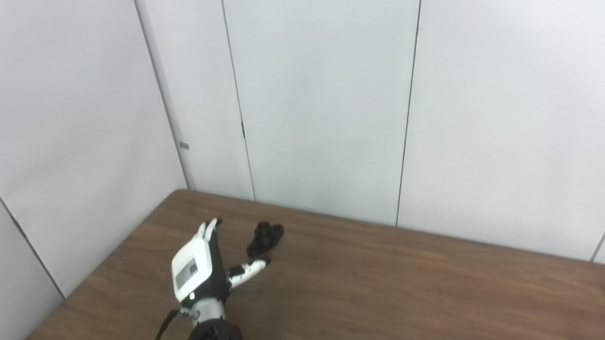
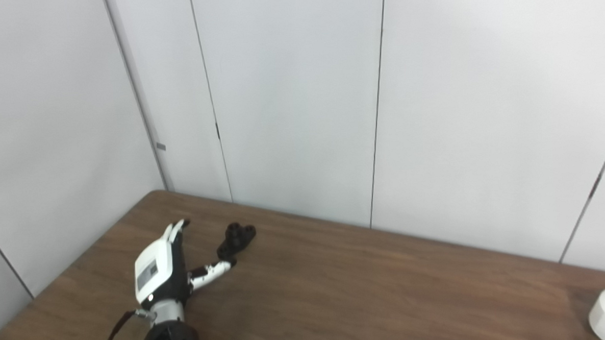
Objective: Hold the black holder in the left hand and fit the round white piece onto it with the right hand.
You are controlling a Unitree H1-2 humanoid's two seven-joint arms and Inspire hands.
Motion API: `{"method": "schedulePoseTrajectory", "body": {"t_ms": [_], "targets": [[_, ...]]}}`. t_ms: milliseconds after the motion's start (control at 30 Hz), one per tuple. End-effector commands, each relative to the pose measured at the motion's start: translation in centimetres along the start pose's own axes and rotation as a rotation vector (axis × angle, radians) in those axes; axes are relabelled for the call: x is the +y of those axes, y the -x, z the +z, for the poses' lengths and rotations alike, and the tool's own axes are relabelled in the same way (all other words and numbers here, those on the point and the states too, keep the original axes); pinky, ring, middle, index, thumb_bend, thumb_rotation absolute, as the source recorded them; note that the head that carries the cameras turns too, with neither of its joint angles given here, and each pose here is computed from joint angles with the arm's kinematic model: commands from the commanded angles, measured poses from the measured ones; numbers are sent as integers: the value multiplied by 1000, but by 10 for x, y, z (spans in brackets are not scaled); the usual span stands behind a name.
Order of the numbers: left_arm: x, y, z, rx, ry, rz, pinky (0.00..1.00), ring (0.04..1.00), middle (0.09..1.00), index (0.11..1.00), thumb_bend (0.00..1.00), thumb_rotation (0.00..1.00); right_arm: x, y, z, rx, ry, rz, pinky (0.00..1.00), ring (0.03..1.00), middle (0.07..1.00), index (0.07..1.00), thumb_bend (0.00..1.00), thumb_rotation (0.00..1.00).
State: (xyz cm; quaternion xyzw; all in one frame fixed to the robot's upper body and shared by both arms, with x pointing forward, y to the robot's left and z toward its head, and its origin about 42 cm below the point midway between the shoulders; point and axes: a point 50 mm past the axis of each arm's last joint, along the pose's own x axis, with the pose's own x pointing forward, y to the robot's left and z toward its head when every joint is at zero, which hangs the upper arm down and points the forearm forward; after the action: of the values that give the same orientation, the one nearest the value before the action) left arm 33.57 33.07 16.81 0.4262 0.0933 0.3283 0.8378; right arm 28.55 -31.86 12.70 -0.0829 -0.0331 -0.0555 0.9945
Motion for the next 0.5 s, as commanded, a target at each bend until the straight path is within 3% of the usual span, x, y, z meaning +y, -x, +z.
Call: {"method": "schedulePoseTrajectory", "body": {"t_ms": [0,100,333,467], "targets": [[8,-14,13,-12,20,30,860,962,981,900,967,382,-14,3,-5,42,35,-30,1000,1000,1000,951,795,948],[1,-23,7,33,37,-12,874,979,998,887,958,348,-15,3,-6,42,38,-24,1000,1000,1000,956,794,954],[-12,-35,-2,80,9,-49,843,970,996,866,972,388,-14,4,-6,45,41,-29,1000,1000,1000,962,818,957],[-21,-39,-4,101,6,-68,928,994,1000,881,975,397,-15,3,-6,42,38,-31,1000,1000,1000,955,796,953]]}}
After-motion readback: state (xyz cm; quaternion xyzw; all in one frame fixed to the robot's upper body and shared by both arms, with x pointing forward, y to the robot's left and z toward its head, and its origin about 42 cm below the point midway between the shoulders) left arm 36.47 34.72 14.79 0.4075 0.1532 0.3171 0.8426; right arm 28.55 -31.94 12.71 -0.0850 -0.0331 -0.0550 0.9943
